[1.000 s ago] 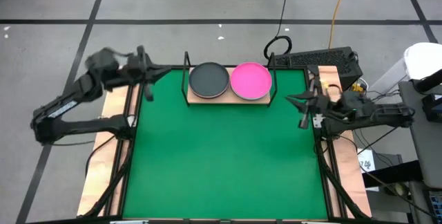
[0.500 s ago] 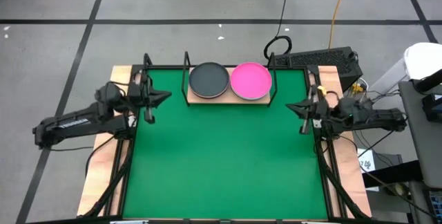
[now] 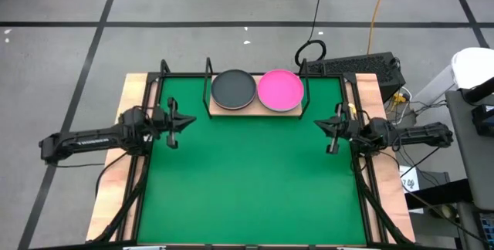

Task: Place and stack plates onto a shelf
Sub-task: Return to Home Position

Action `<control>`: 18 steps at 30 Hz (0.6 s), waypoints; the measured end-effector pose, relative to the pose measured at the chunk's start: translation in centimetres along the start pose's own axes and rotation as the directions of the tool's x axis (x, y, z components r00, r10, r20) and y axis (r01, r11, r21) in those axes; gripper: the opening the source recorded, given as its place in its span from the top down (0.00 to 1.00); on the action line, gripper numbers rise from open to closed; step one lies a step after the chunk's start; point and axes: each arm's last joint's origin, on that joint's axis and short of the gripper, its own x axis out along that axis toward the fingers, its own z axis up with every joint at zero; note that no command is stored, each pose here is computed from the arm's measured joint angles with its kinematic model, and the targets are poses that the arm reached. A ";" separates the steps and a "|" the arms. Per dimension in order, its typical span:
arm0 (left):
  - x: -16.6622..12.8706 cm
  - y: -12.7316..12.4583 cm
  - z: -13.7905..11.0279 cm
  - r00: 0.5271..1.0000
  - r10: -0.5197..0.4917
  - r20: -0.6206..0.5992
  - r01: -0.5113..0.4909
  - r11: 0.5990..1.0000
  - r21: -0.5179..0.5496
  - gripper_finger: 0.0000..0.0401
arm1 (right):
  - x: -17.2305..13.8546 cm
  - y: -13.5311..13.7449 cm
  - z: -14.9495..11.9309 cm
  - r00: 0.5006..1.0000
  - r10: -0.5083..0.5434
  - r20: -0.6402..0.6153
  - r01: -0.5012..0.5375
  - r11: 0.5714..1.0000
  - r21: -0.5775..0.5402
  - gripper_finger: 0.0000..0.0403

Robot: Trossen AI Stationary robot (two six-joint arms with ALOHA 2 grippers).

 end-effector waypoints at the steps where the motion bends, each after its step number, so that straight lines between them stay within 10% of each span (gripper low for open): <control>1: -0.2 -0.1 -0.7 1.000 -0.004 0.007 0.004 1.000 -0.008 0.99 | 0.0 0.0 -0.2 1.000 0.005 -0.016 -0.004 1.000 0.008 1.00; 18: -0.3 -0.4 -1.9 0.997 -0.031 -0.071 0.027 0.998 -0.054 0.99 | -0.4 0.3 -2.7 0.959 -0.033 -0.282 0.078 0.986 0.147 1.00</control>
